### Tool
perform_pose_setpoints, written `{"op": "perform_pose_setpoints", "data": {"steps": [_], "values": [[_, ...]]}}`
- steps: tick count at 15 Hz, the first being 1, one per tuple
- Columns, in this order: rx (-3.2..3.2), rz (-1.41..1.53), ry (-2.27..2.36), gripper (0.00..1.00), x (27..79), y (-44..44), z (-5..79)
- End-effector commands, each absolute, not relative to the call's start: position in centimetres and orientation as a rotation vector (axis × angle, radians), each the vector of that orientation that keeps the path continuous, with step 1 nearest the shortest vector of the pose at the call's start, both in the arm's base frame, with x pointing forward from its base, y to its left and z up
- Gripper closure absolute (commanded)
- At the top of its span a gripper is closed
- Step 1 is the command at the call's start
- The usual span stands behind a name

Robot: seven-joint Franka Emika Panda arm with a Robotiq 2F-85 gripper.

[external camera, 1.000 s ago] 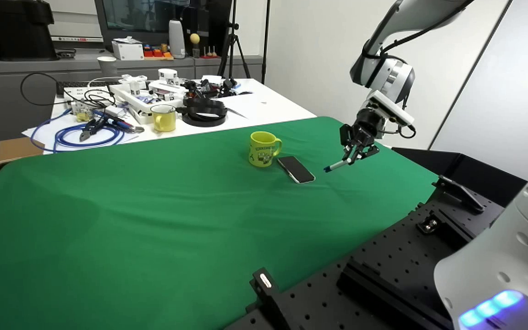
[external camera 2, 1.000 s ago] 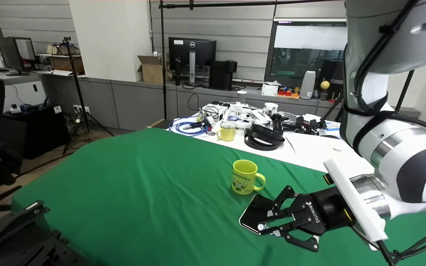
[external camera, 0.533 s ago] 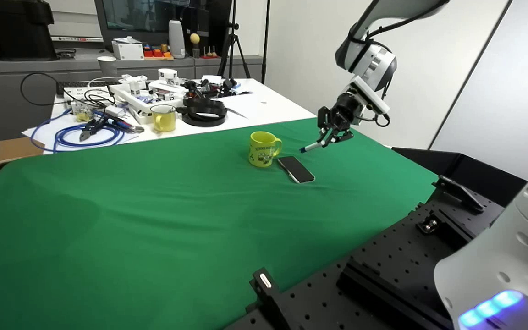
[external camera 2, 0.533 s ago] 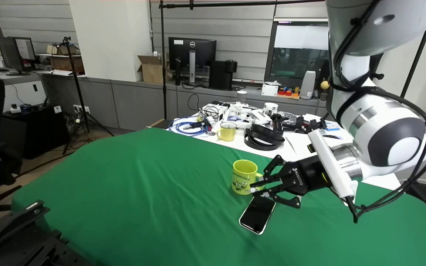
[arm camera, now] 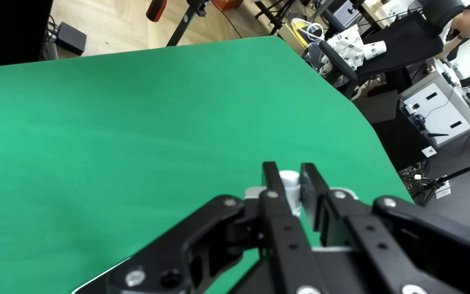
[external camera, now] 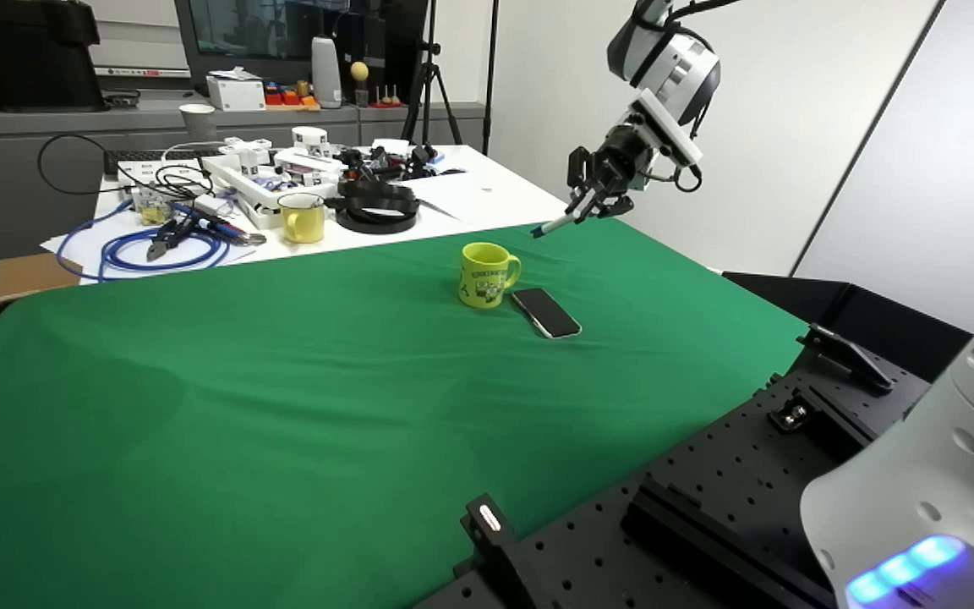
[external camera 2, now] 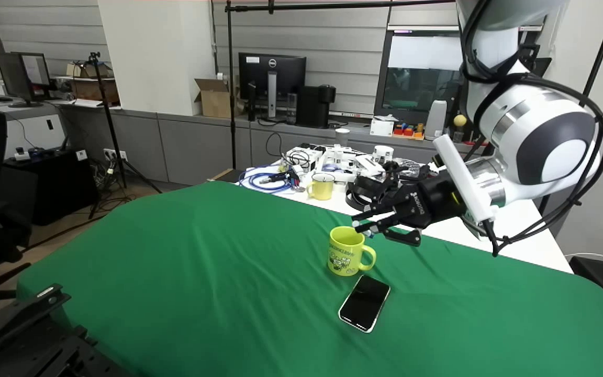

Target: Put the marker into the mug.

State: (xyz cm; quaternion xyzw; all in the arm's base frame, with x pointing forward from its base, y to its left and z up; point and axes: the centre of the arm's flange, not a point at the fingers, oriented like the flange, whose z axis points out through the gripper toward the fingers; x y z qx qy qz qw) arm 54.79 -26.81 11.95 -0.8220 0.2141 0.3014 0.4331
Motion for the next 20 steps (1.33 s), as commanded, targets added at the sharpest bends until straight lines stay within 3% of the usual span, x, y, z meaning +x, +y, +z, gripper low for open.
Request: {"op": "perform_pose_setpoints", "data": {"steps": [1, 6, 7, 15, 16, 20], "values": [[-2.025, 0.759, 0.534, 0.96, 56.1, -26.5, 16.0], [-1.987, 0.761, 0.471, 0.96, 58.8, -25.8, 17.8], [-2.003, 0.731, 0.456, 0.82, 57.0, -25.6, 17.1], [-1.997, 0.742, 0.443, 0.82, 57.6, -25.1, 17.1], [-2.001, 0.730, 0.450, 0.96, 58.3, -25.3, 17.0], [-1.998, 0.715, 0.433, 0.96, 60.5, -25.2, 17.4]]}}
